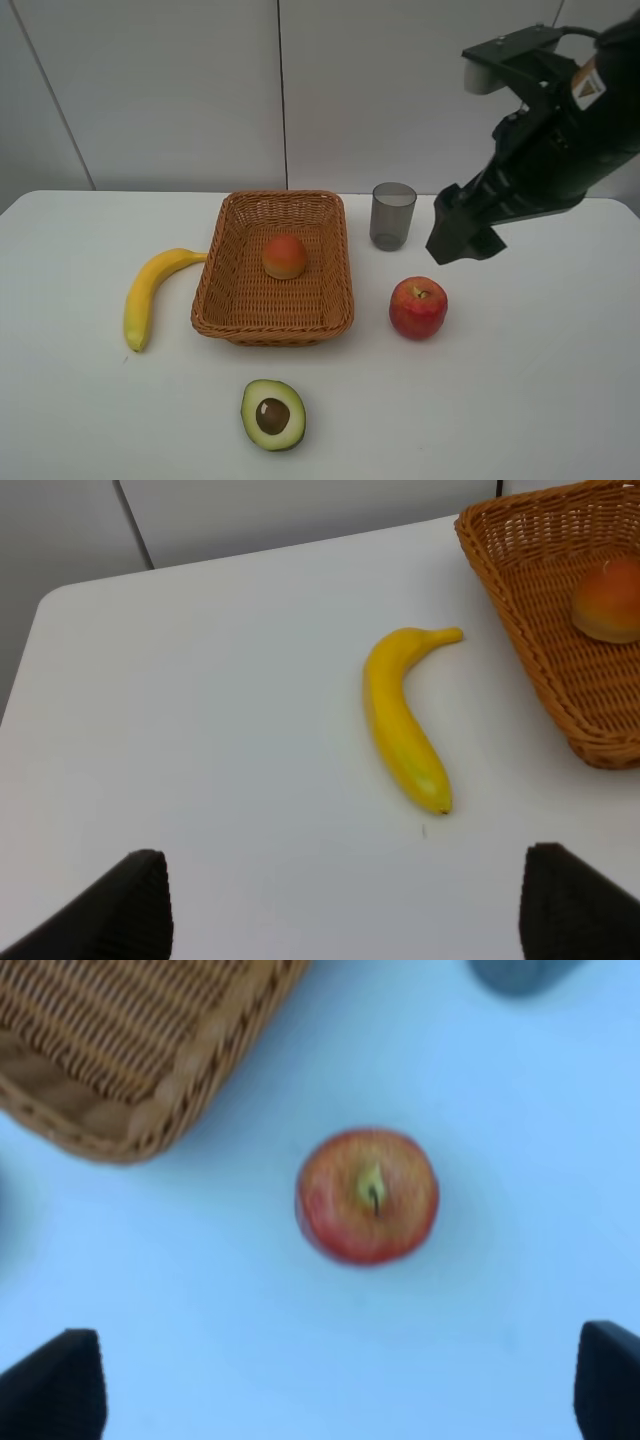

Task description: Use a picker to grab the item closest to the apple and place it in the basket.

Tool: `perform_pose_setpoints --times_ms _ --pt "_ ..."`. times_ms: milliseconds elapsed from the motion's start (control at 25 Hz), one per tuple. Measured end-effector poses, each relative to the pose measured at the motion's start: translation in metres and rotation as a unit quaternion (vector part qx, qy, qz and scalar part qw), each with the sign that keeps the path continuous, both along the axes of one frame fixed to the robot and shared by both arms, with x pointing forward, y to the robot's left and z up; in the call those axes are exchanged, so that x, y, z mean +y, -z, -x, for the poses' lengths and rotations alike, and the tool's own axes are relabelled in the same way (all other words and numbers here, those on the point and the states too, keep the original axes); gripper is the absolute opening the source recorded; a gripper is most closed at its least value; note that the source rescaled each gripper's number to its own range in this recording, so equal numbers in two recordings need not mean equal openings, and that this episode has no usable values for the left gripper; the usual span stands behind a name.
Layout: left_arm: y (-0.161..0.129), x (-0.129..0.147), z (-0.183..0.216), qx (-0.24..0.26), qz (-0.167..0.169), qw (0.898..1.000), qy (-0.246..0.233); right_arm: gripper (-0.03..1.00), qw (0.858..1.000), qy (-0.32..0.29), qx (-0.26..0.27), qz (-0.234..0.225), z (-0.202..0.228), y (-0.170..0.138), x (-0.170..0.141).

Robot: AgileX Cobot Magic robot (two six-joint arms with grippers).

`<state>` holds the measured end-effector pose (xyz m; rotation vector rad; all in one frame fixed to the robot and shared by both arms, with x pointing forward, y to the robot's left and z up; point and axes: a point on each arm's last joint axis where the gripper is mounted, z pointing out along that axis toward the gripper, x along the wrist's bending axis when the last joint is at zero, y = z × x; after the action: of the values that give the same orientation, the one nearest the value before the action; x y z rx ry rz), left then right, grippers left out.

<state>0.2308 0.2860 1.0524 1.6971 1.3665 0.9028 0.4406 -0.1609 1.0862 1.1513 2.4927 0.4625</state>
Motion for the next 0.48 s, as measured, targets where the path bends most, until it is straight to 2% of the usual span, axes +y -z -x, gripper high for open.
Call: perform_pose_setpoints --times_ms 280,480 --pt "0.0 0.0 0.0 0.0 0.0 1.0 0.0 1.0 0.999 0.005 -0.03 -0.025 0.069 0.004 -0.054" --pt "0.0 0.0 0.0 0.0 0.0 1.0 0.0 1.0 0.995 0.022 -0.069 -0.066 0.116 0.005 -0.09"
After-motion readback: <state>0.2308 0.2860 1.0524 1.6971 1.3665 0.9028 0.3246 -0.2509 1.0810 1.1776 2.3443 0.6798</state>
